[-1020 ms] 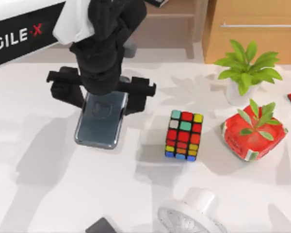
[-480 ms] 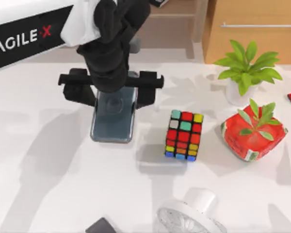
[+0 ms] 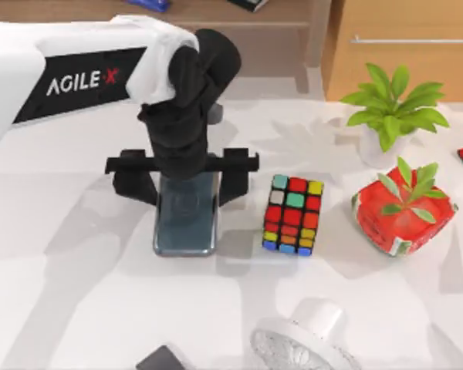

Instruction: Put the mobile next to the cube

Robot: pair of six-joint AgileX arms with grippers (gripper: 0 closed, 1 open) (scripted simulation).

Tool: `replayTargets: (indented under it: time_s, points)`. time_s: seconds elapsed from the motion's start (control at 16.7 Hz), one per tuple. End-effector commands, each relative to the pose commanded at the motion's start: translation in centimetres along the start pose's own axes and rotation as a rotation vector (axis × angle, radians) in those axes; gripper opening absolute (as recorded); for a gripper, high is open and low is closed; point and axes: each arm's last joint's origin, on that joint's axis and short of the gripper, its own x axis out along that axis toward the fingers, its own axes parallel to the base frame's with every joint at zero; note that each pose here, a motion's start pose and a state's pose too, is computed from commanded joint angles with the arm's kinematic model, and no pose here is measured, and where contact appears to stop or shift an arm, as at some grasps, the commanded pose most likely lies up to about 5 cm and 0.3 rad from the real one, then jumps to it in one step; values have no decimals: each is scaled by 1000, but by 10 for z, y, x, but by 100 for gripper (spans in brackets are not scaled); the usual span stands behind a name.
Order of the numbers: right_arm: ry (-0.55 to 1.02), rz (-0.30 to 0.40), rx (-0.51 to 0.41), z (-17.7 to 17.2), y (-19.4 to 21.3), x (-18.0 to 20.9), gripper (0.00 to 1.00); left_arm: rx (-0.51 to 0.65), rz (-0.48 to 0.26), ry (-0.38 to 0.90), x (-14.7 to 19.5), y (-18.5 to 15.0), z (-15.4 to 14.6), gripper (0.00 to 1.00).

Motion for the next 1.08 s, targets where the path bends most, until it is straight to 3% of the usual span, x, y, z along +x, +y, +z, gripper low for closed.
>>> replayTargets:
  time_s: [0.18, 0.48, 1.08]
  points:
    - [0, 0, 0, 0, 0, 0, 100, -9, 29, 61, 24, 3, -5, 0]
    - [0, 0, 0, 0, 0, 0, 100, -9, 29, 61, 24, 3, -5, 0]
    - [0, 0, 0, 0, 0, 0, 100, -9, 29, 61, 24, 3, -5, 75]
